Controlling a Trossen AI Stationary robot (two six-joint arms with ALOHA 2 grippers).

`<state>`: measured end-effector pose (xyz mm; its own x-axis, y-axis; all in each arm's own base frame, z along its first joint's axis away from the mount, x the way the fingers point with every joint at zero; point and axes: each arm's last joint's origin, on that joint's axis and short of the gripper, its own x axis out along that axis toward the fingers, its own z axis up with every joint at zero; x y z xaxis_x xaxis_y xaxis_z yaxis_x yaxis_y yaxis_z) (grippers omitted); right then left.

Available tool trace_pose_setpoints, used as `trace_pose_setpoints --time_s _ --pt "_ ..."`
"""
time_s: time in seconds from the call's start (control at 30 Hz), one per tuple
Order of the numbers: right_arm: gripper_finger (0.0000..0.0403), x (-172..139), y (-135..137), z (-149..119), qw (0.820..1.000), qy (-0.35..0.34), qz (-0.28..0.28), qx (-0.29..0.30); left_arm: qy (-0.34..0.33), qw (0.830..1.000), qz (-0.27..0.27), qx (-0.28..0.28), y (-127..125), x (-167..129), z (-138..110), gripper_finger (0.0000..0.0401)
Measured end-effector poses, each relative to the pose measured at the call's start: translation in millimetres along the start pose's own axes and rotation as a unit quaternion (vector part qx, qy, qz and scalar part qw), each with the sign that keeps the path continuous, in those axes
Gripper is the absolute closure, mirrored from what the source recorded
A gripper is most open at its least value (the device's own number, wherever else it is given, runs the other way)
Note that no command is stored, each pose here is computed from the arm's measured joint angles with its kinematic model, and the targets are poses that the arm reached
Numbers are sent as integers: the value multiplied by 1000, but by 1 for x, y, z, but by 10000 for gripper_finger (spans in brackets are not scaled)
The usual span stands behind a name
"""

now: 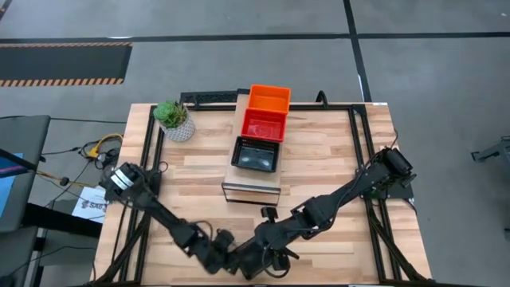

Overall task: Stack baskets on shelf by color
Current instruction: Stack the black bin on top of the stacked black bin on the shelf

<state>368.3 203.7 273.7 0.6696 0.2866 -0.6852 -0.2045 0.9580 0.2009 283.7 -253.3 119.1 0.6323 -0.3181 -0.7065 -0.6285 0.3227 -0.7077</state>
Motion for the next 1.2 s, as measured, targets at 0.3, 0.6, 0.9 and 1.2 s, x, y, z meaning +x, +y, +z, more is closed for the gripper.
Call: trace_pose_setpoints --time_s 0.3,0.6,0.9,1.2 --pt "226 0 -13 -12 996 64 -54 -3 -35 999 -6 36 -12 5 55 401" --pt "198 20 -28 -36 984 142 -102 47 -38 998 -15 53 -15 6 74 401" --pt "204 46 -28 -62 974 183 -122 62 -28 998 -23 58 -16 5 65 401" --pt "207 50 -33 -62 973 184 -117 72 -33 998 -23 55 -16 6 66 401"
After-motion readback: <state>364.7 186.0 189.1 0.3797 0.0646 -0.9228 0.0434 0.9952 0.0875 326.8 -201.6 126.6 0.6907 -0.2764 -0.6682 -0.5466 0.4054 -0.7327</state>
